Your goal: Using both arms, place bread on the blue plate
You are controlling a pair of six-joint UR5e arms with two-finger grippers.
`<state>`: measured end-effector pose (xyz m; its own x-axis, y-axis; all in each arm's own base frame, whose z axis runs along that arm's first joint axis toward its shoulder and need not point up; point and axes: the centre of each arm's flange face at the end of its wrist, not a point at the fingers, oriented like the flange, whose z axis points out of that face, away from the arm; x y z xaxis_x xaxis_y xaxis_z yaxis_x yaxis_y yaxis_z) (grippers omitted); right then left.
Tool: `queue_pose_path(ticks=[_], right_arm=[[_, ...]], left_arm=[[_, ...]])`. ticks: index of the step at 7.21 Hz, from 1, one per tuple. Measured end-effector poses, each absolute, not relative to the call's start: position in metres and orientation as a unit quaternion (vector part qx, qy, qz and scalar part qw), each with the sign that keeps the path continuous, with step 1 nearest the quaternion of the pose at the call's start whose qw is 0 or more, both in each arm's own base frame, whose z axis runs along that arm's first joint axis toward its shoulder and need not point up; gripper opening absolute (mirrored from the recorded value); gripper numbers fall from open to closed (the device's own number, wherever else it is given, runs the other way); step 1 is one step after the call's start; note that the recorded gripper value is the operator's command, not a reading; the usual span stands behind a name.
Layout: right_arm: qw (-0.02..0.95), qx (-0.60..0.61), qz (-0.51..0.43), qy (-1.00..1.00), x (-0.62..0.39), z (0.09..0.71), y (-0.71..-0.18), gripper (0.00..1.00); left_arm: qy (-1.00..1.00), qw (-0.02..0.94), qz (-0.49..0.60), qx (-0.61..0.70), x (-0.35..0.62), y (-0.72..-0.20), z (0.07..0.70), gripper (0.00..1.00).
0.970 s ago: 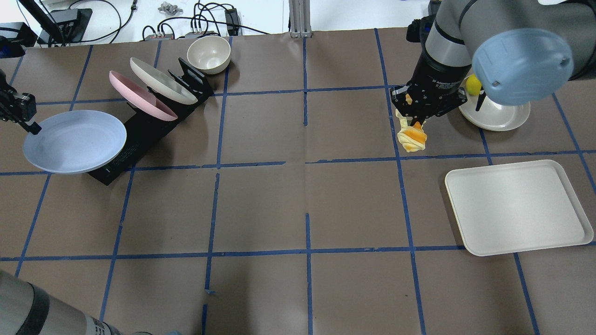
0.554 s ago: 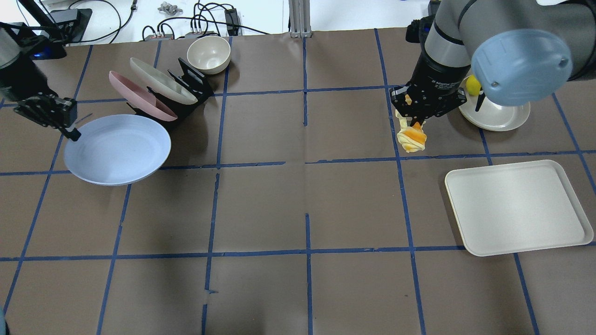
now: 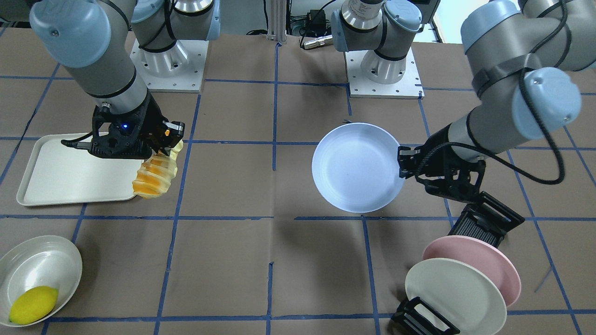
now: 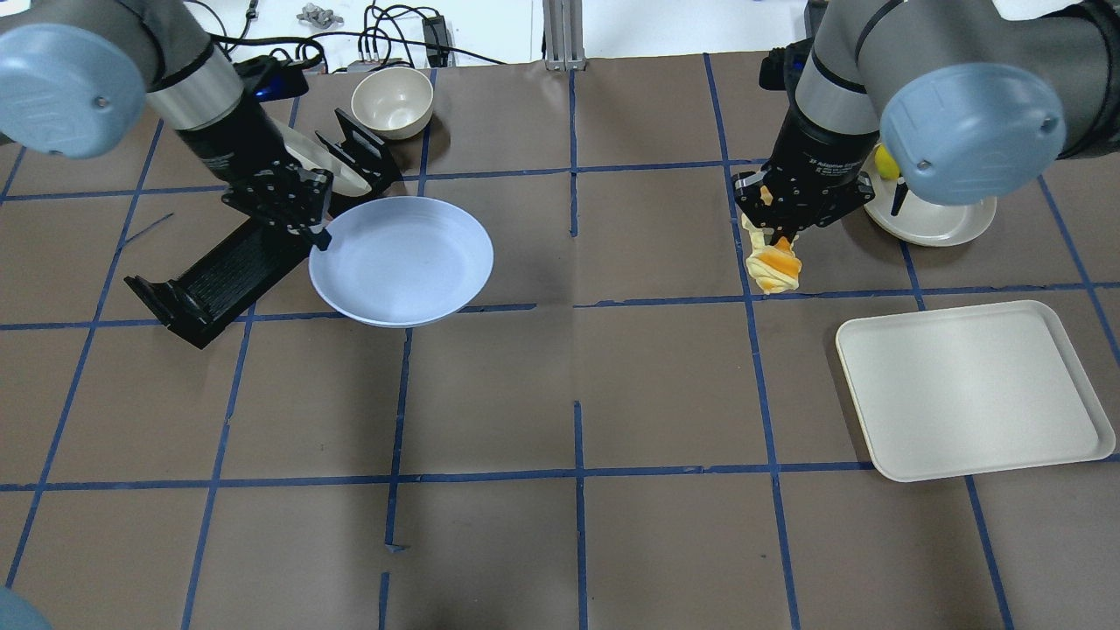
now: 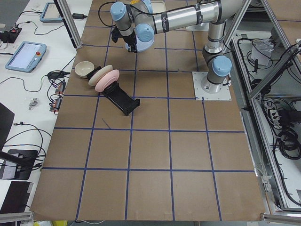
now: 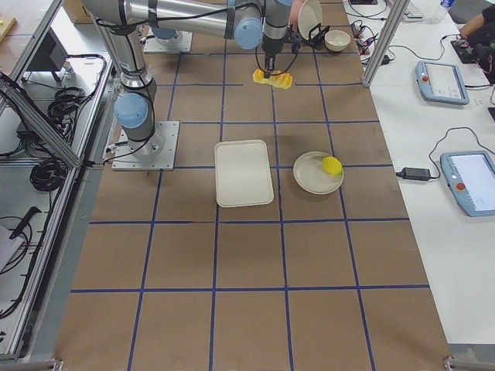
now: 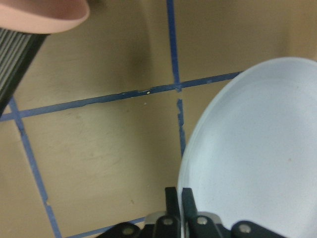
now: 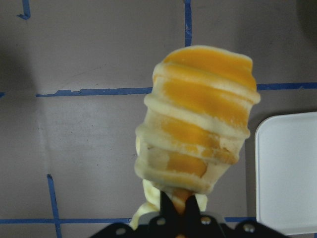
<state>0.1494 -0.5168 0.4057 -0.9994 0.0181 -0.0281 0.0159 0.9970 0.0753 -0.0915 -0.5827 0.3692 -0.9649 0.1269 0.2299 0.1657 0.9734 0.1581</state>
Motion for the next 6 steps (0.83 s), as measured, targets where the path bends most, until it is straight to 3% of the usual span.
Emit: queue_pose_path(ticks=[6], right_arm=[[0.016,0.011,0.038,0.999,0.15,0.405,-0.515,0.15]], left_arm=[[-0.983,0.119,-0.032,-0.133,-0.236,-0.62,0.251,0.12]])
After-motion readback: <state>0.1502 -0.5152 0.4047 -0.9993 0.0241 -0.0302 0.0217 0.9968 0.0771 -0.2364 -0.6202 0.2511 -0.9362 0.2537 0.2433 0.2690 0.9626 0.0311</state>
